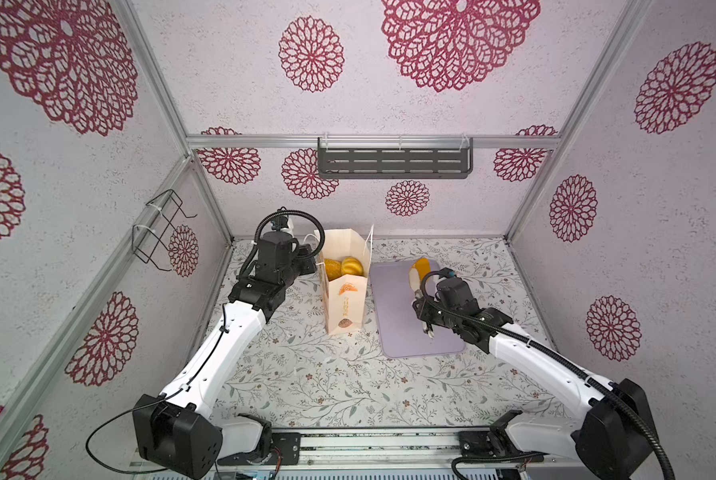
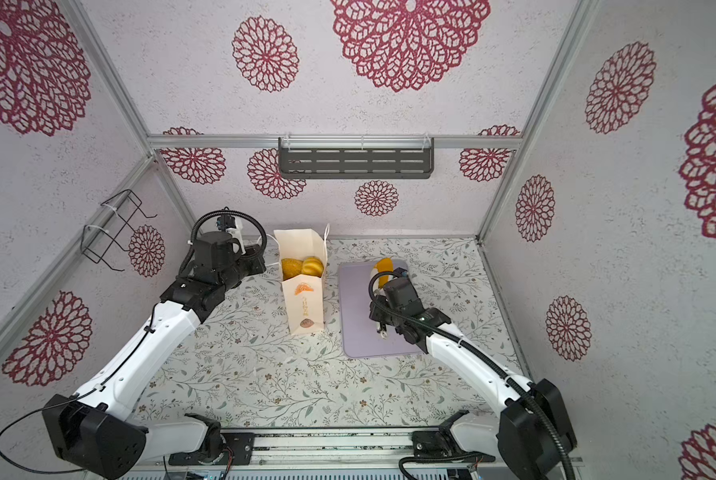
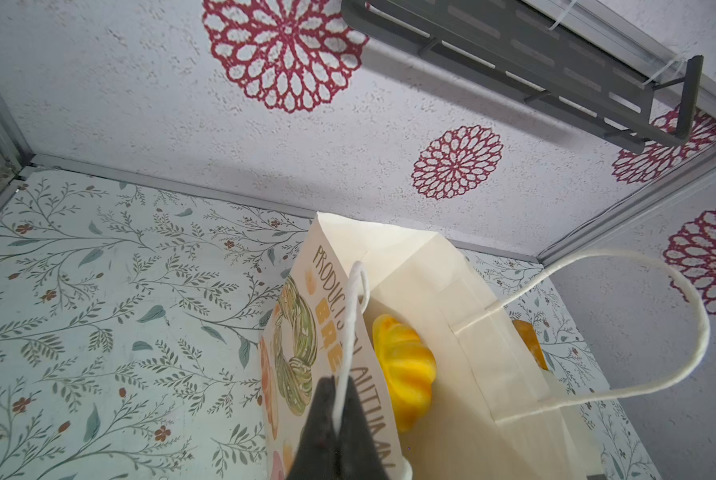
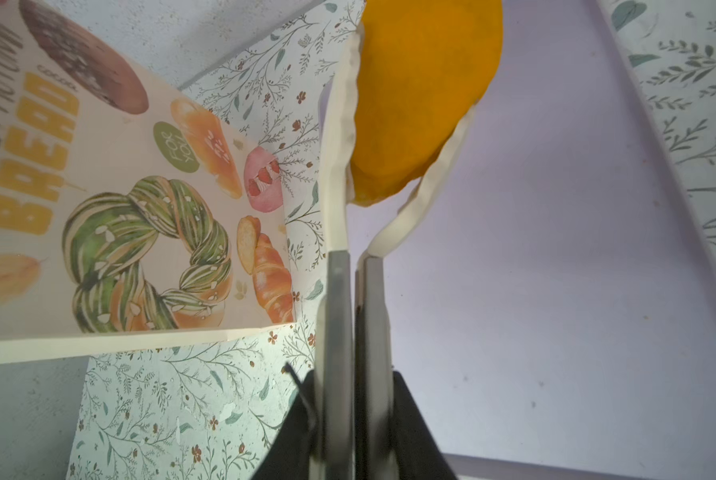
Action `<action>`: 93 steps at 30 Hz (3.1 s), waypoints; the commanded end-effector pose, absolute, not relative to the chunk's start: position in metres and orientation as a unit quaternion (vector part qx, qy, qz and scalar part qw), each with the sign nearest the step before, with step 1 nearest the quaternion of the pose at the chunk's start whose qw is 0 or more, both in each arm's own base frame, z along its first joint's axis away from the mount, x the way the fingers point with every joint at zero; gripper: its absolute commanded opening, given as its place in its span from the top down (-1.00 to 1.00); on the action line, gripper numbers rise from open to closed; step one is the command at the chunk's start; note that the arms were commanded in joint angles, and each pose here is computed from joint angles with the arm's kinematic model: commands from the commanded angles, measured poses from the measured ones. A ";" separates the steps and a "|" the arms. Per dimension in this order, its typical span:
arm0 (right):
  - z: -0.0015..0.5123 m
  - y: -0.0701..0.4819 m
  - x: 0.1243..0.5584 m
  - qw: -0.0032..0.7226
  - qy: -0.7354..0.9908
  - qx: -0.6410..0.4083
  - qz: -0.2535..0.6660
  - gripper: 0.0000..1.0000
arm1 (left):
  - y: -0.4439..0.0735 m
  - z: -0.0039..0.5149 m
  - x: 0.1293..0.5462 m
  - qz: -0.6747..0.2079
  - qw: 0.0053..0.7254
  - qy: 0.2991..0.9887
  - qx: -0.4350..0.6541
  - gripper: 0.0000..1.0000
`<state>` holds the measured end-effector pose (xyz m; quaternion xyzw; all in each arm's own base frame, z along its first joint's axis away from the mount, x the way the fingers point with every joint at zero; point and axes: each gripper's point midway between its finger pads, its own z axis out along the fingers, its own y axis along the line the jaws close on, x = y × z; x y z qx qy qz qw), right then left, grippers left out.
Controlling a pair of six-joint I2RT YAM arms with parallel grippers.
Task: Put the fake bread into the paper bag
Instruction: 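Lift the orange bread with the right tongs and carry it toward the bag, then lower the orange bread into the bag and open the right tongs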
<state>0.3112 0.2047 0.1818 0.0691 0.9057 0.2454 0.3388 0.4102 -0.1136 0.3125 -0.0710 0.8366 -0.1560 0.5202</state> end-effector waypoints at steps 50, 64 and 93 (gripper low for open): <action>0.421 0.292 0.278 0.555 0.771 -0.095 0.298 1.00 | -0.116 0.323 0.405 -0.167 0.532 0.827 -0.067 1.00; 0.427 0.340 0.271 0.546 0.764 -0.143 0.311 1.00 | -0.116 0.326 0.404 -0.167 0.535 0.826 -0.066 1.00; 0.363 0.371 0.278 0.485 0.813 -0.181 0.265 0.90 | -0.115 0.326 0.404 -0.165 0.535 0.826 -0.067 1.00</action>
